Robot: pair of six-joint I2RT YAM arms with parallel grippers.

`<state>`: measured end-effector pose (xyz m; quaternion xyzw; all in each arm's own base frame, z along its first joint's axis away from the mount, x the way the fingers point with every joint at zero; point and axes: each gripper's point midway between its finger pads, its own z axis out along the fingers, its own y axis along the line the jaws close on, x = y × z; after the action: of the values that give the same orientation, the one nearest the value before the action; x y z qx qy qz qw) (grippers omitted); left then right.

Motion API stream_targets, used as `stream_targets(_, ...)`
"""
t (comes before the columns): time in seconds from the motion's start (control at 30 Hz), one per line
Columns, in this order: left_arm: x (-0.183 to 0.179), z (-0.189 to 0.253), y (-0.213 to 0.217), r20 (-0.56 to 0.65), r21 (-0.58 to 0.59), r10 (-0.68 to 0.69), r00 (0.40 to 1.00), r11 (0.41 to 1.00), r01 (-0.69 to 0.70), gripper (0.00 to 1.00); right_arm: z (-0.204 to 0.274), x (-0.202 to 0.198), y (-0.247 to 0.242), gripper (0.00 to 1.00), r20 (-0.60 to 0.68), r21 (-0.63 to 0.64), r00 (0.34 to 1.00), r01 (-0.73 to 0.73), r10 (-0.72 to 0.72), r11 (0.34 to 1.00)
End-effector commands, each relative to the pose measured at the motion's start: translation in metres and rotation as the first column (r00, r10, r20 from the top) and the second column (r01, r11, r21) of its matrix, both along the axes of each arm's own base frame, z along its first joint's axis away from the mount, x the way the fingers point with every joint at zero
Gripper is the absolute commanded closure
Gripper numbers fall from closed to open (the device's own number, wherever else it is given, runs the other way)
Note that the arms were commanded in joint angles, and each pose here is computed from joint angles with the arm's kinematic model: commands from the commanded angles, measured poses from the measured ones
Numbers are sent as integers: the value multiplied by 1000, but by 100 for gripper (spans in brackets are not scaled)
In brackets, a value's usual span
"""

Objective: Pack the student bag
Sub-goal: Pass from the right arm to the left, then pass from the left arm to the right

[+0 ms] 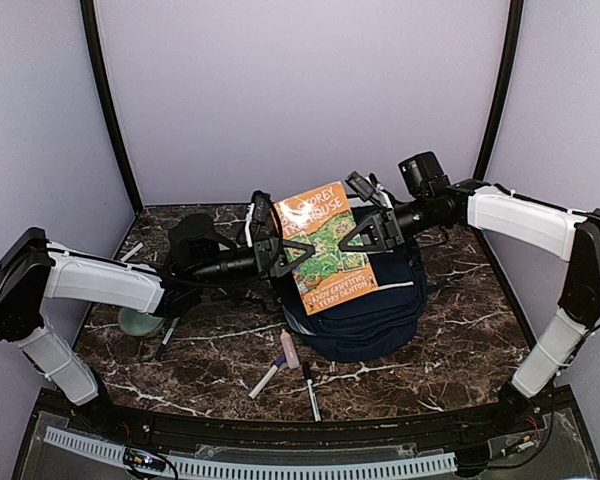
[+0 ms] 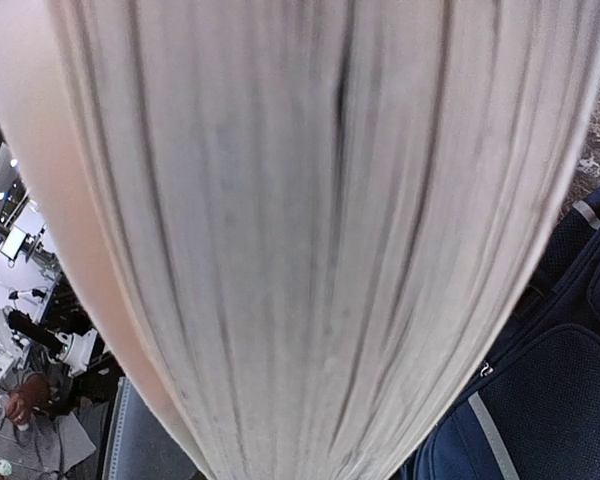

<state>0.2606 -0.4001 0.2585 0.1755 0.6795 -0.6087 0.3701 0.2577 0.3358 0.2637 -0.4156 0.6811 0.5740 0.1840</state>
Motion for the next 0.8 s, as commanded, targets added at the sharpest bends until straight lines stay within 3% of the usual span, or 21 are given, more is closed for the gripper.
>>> stream_targets(0.0,-8,45,-3,93,-136,-47,995,989,59,79,0,-10,-8,100,61,-27,998,-3,4,1000)
stream_targets(0.1,-9,48,-1,87,-167,-47,995,984,61,91,7,-14,-9,87,62,-1,998,4,-4,1000)
stream_targets(0.2,-9,52,3,89,-195,-29,996,980,46,96,2,-16,-11,64,57,-5,998,18,-18,1000)
stream_targets(0.3,-9,59,9,90,-227,-8,996,973,28,98,-8,-21,-11,53,18,-7,1000,5,-5,1000)
stream_targets(0.43,-5,61,11,82,-226,20,996,974,-1,98,-17,-28,-8,50,-8,-18,1000,-17,17,1000)
stream_targets(0.6,-2,56,8,73,-196,21,997,981,-6,99,-11,-30,-6,57,-22,9,999,-30,30,1000)
stream_targets(0.77,-2,54,6,63,-196,11,998,981,2,100,4,-30,-4,58,-38,49,998,-48,50,998)
